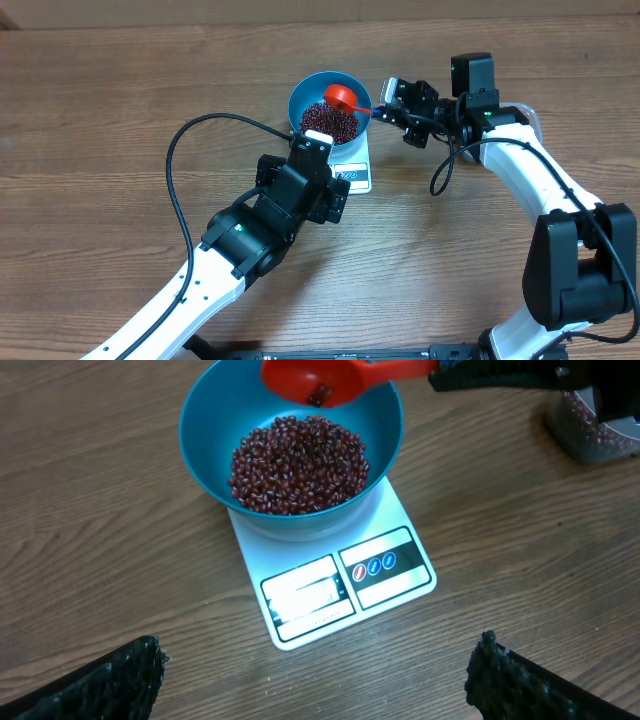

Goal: Scoop item into bowl and weigh 150g on scale
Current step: 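Move the empty scoop back right to the bean tub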

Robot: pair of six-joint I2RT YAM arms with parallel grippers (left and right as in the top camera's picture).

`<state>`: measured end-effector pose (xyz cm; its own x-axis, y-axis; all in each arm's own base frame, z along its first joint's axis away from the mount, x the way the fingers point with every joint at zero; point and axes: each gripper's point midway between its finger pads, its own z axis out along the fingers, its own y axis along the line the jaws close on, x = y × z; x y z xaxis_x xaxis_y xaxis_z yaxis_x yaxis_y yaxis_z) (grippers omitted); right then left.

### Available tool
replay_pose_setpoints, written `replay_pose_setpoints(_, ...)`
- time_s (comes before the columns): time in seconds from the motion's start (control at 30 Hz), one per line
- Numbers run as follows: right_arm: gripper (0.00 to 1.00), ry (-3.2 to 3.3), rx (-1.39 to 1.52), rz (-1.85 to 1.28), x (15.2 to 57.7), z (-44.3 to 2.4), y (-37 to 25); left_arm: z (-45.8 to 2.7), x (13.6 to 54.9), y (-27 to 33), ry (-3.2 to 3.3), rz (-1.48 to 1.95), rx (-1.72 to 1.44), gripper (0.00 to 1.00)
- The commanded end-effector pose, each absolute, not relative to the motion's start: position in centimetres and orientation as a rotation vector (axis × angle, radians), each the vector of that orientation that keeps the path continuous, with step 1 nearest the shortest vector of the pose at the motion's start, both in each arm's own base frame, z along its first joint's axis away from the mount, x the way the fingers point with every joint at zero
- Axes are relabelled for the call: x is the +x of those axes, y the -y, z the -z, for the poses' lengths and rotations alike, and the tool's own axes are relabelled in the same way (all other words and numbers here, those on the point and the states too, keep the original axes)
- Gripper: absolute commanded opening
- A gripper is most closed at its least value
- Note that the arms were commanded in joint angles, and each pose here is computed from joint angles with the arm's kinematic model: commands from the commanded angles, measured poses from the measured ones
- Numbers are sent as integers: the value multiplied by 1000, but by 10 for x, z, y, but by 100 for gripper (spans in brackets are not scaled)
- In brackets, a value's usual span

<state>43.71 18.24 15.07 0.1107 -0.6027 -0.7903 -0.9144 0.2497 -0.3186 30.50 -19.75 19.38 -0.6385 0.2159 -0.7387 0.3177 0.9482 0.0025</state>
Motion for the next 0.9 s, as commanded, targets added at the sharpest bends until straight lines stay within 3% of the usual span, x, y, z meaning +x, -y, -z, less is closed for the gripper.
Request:
replay_pose_setpoints(0.0, 4, -1549, -1482, -366, 443, -151, -181, -188, 306, 196, -2297, 146, 357, 100)
replay_pose_setpoints(0.2, 4, -1621, -1385, -421, 442, -165, -181, -188, 306, 196, -2297, 146, 357, 100)
replay_pose_setpoints(0.53, 4, -1668, -1216, -411, 429, -228, -159, -188, 306, 196, -2297, 146, 357, 99)
replay_pose_setpoints(0.87, 4, -2018, -897, -348, 421, -220, -80, -188, 306, 196, -2297, 146, 357, 99)
